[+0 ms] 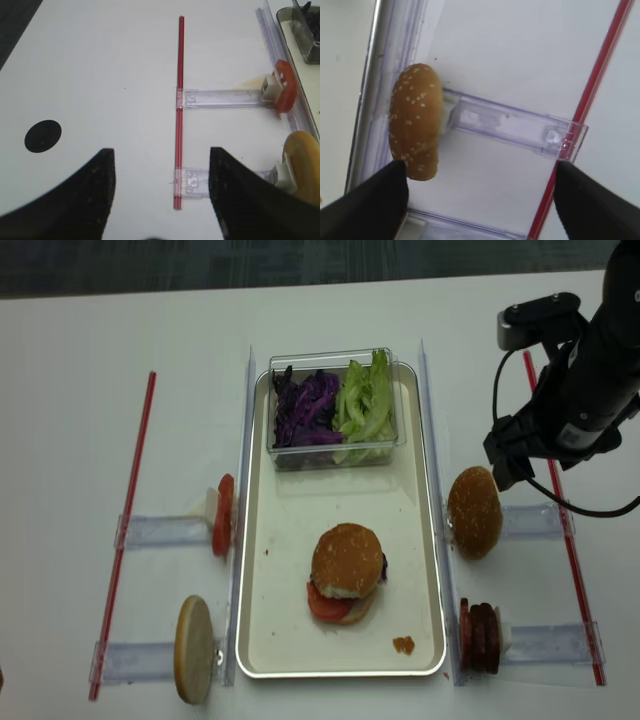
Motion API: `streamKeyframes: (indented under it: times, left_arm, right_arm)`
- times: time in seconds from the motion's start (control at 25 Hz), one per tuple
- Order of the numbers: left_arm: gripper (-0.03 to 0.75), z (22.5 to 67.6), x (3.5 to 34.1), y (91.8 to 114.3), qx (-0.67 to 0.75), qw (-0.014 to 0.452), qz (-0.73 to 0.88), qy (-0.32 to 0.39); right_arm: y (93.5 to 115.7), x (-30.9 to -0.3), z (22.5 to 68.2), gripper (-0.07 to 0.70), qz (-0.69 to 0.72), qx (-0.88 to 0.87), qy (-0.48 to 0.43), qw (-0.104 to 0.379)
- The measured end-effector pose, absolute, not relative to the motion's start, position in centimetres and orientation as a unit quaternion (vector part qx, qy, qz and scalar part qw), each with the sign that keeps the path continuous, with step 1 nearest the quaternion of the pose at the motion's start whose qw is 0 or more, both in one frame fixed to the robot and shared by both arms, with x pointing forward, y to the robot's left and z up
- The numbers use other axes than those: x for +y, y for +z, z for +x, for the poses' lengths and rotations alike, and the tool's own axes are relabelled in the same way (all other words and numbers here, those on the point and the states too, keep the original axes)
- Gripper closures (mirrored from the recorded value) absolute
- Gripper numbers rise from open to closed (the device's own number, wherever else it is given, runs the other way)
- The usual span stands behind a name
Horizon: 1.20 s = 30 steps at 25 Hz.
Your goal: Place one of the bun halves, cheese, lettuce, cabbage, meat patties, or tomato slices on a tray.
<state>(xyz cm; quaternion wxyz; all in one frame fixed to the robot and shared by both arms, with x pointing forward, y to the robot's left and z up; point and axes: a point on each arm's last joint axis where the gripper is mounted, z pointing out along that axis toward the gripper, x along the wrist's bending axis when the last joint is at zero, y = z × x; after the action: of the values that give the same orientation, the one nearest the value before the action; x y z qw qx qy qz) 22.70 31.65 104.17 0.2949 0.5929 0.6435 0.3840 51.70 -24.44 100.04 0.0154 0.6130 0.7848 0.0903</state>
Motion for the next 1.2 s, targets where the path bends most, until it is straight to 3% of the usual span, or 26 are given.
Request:
streamKeyframes:
  times: [0.68,0.92,1.2]
  left_arm:
    - [0.323,22.7,31.6,104.2,0.644,0.295,0.593,0.384]
    - [0.323,22.7,31.6,104.2,0.644,0.295,0.593,0.384]
    - [0.323,22.7,31.6,104.2,0.644,0.295,0.593,0.384]
  right_arm:
    - [100.0,-30.4,52.2,0.029,0.695,0.714,0.083,0.025]
    - [100.1,-31.0,52.1,0.029,0.698,0.711,0.08,0.03]
    - [102.2,-30.9,51.0,0.029,0.695,0.71,0.1,0.054]
